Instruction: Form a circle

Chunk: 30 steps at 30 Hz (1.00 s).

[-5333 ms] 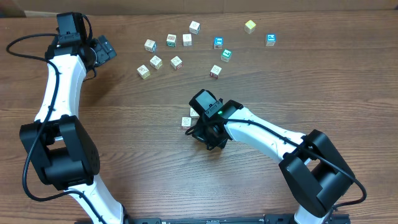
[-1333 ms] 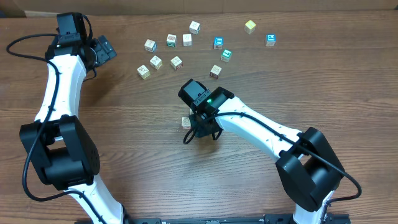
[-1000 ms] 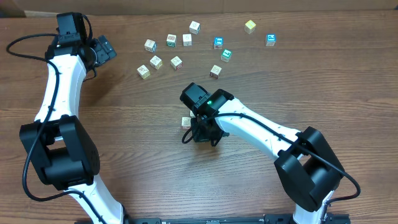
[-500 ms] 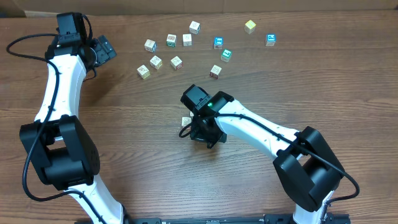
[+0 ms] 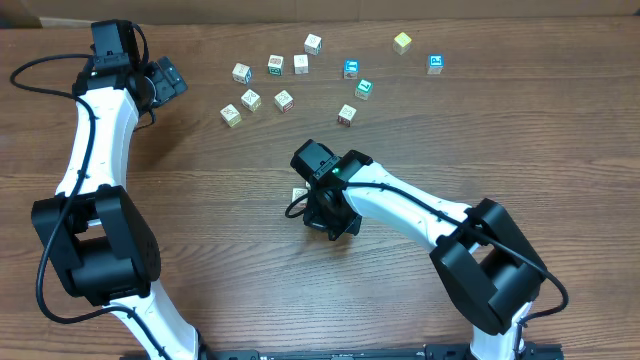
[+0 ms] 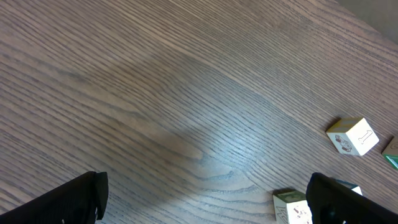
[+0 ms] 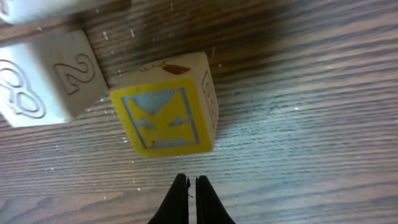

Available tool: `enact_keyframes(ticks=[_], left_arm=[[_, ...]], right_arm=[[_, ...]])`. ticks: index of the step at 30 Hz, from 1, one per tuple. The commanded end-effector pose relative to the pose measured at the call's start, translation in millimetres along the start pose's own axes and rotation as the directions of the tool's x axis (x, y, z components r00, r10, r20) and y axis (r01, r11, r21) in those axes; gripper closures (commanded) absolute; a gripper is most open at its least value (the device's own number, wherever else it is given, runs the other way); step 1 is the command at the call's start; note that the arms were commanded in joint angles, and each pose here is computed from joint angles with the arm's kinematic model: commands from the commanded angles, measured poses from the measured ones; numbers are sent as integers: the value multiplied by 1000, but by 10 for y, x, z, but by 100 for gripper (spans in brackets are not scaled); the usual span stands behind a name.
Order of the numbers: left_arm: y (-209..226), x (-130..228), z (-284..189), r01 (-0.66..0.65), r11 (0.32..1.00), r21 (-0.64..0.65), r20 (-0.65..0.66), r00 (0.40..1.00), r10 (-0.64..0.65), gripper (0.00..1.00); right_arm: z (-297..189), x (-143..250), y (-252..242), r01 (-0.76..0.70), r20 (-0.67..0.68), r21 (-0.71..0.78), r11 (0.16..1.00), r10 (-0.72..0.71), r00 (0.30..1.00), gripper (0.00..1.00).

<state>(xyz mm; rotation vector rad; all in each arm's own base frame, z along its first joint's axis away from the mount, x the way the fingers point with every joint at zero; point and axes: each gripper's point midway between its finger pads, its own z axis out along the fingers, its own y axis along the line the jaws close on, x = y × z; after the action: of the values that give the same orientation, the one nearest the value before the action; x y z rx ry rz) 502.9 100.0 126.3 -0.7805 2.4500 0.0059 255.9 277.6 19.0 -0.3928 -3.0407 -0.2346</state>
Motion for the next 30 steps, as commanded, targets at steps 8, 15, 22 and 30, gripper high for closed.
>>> enact_keyframes(ticks=[8,15,22,30], left_arm=[[-60,-55,-73,-1,1000,14,20,1000,1,1],[-60,-55,-73,-1,1000,14,20,1000,1,0],[-60,-55,-73,-1,1000,14,20,1000,1,0],[-60,-55,-73,-1,1000,14,20,1000,1,0]], right_arm=[[70,-72,69,-30,-3,-40,999,30,1000,96],[68,-95,94,-29,6,-51,998,29,1000,96],[69,-47,59,-34,-18,-39,999,33,999,96],[68,-43,32,-51,-23,-30,998,50,998,96]])
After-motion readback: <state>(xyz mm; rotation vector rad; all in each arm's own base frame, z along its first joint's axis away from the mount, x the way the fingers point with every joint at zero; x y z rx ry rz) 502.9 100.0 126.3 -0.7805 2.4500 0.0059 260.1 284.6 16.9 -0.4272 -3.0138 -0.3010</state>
